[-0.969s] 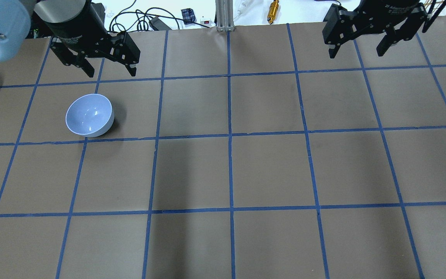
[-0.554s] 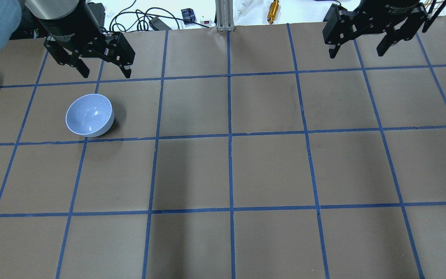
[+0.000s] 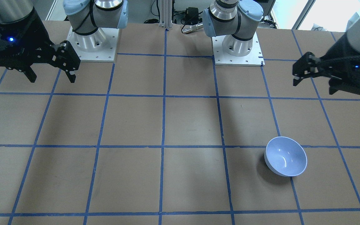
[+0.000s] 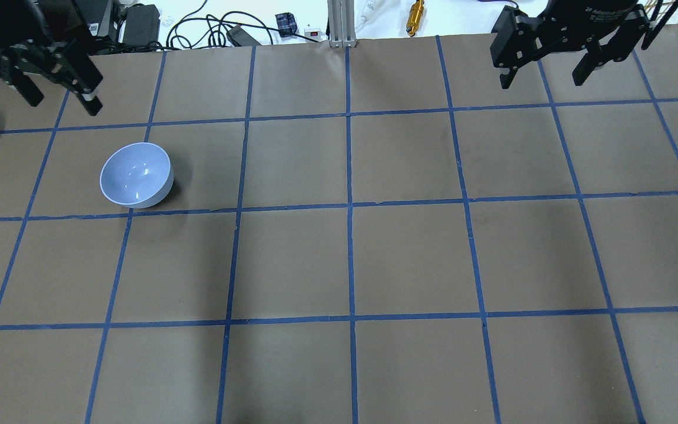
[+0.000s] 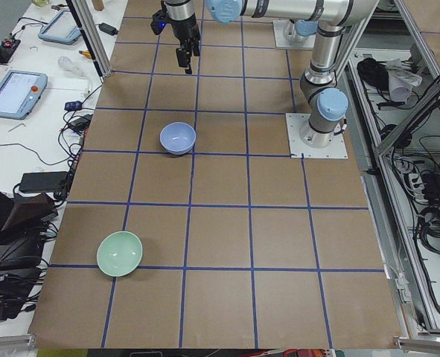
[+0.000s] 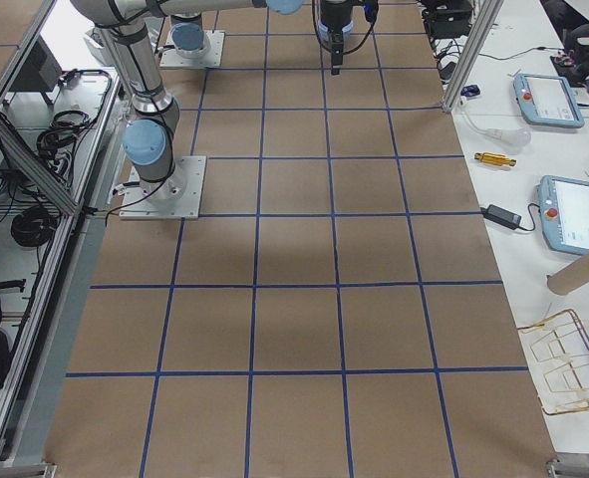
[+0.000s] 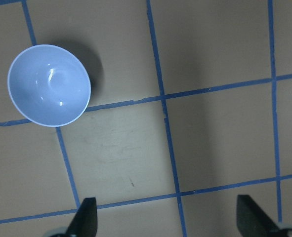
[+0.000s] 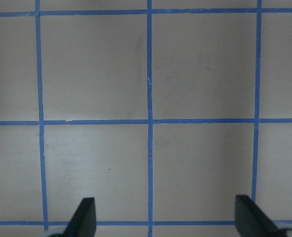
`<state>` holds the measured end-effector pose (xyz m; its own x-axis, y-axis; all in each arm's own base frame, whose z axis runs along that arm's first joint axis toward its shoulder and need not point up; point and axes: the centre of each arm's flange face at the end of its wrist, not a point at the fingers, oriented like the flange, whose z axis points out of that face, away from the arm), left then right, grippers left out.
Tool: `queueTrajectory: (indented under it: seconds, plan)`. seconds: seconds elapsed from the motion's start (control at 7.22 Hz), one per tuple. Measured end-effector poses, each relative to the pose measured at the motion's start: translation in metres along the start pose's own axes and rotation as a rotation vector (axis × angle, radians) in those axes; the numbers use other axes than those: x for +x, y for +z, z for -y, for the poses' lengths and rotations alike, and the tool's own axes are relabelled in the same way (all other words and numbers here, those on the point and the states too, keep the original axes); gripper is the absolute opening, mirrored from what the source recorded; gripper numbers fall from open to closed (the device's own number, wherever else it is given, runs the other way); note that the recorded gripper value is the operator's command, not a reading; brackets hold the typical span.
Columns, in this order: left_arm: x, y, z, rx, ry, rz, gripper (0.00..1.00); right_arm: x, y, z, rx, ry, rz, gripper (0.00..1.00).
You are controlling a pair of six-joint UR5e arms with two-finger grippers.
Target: Stack green bowl on blue bowl
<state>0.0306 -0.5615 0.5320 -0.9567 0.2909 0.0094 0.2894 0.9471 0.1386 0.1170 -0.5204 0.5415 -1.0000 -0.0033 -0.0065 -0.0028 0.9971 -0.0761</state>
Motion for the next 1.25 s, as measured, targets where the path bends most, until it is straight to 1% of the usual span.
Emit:
queueTrajectory:
  seconds: [0.28, 0.42, 0.55, 0.69, 0.83, 0.97, 1.25]
  plan:
    - [-0.104, 0.012, -0.012, -0.015, 0.139, 0.001, 1.00, 0.000, 0.000, 0.000, 0.000, 0.000, 0.000, 1.00]
    - [-0.148, 0.020, -0.011, -0.023, 0.223, 0.025, 1.00, 0.000, 0.000, 0.000, 0.000, 0.000, 0.000, 1.00]
    - [-0.196, 0.033, -0.010, -0.036, 0.325, 0.070, 1.00, 0.000, 0.000, 0.000, 0.000, 0.000, 0.000, 1.00]
    - [-0.252, 0.054, -0.011, -0.031, 0.422, 0.122, 1.00, 0.000, 0.000, 0.000, 0.000, 0.000, 0.000, 1.00]
    - [-0.309, 0.082, -0.016, -0.017, 0.502, 0.162, 1.00, 0.000, 0.000, 0.000, 0.000, 0.000, 0.000, 1.00]
    - [-0.351, 0.106, -0.019, -0.006, 0.577, 0.177, 1.00, 0.000, 0.000, 0.000, 0.001, 0.000, -0.001, 1.00]
    - [-0.408, 0.140, -0.010, -0.011, 0.805, 0.195, 1.00, 0.000, -0.001, 0.000, 0.001, 0.000, 0.000, 1.00]
